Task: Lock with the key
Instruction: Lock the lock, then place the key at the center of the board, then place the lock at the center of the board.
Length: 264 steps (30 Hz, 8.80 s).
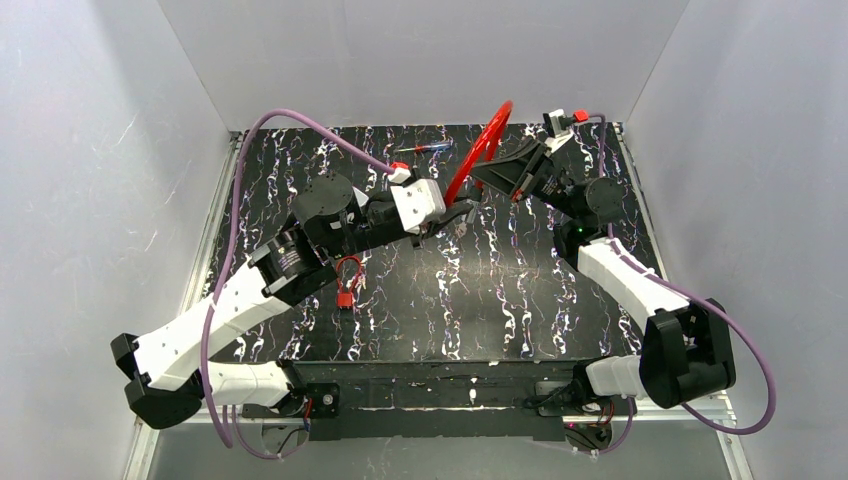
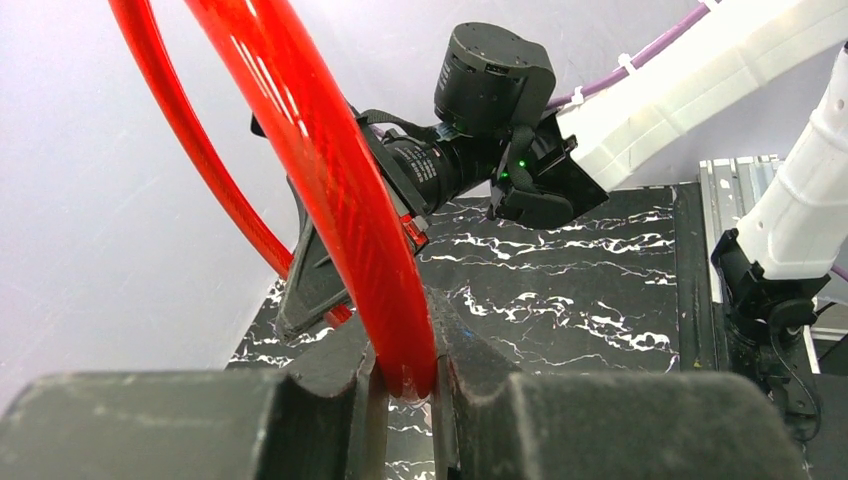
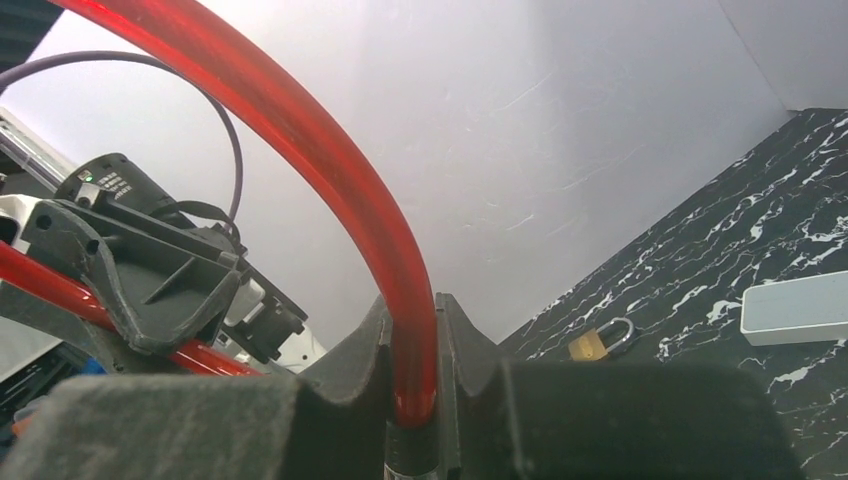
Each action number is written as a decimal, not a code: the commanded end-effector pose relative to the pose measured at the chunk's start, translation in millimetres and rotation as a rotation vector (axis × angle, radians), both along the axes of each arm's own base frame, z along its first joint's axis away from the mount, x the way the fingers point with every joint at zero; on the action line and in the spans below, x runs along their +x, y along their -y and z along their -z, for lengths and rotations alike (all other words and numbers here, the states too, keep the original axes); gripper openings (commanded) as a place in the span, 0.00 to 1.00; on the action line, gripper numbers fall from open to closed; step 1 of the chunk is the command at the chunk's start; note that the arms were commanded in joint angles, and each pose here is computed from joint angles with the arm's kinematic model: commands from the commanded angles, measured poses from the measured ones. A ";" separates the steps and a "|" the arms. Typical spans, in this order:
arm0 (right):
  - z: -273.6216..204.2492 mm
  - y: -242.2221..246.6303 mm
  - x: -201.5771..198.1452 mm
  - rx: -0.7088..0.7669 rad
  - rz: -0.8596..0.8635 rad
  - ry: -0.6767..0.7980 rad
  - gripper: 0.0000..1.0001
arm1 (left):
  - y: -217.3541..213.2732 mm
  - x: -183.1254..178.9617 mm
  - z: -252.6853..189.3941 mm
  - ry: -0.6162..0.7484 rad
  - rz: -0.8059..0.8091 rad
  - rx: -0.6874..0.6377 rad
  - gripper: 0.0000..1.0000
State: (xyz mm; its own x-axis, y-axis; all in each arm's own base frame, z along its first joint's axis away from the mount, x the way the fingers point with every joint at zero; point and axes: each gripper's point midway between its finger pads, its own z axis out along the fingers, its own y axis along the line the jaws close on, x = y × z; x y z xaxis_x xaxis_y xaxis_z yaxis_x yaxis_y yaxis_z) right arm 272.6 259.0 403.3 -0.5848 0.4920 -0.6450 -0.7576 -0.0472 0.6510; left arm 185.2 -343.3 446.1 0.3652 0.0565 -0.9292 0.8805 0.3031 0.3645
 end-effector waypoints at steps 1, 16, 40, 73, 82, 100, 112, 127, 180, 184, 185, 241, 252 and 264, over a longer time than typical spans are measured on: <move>-23.6 8.2 -10.5 0.103 -0.013 0.036 0.01 | -2.1 -0.6 -27.6 0.058 -0.013 -0.088 0.00; -38.7 21.5 -20.8 0.264 -0.064 -0.067 0.01 | -1.4 22.4 2.5 -0.125 -0.127 -0.174 0.00; -21.1 18.8 -8.0 0.223 -0.031 -0.114 0.01 | 16.2 22.6 58.2 0.116 -0.056 0.046 0.11; 4.8 19.4 14.6 0.171 0.043 -0.177 0.01 | -7.5 28.2 27.8 -0.112 -0.174 -0.008 0.67; 26.4 22.8 35.6 0.132 0.105 -0.267 0.01 | -26.2 26.0 89.0 -0.148 -0.210 0.126 0.58; 36.3 27.2 58.9 0.144 0.173 -0.296 0.01 | 5.3 39.2 128.3 0.115 -0.352 0.314 0.43; 27.7 31.4 49.1 0.175 0.166 -0.262 0.01 | 11.1 72.7 129.2 -0.047 -0.558 0.293 0.12; 21.9 33.8 44.0 0.207 0.154 -0.243 0.01 | 18.7 47.5 131.1 -0.700 -0.181 0.102 0.00; 20.2 52.3 46.7 0.232 0.185 -0.229 0.01 | 1.5 5.7 169.2 -0.907 0.071 0.190 0.00; 39.0 47.8 46.0 0.164 0.183 -0.254 0.01 | -11.7 16.9 161.4 -0.901 0.035 0.170 0.00; 43.9 46.9 45.8 0.148 0.184 -0.257 0.01 | -16.6 19.2 163.2 -0.889 0.020 0.187 0.00; 98.3 37.4 39.3 -0.094 0.171 -0.243 0.01 | 22.9 61.5 357.4 -1.415 -0.152 0.451 0.68; 114.1 38.0 43.5 -0.134 0.182 -0.304 0.01 | -35.8 30.8 221.4 -1.172 0.041 0.206 0.87; 118.4 37.1 36.8 -0.153 0.175 -0.298 0.01 | -42.7 55.7 139.2 -0.929 -0.071 -0.007 0.85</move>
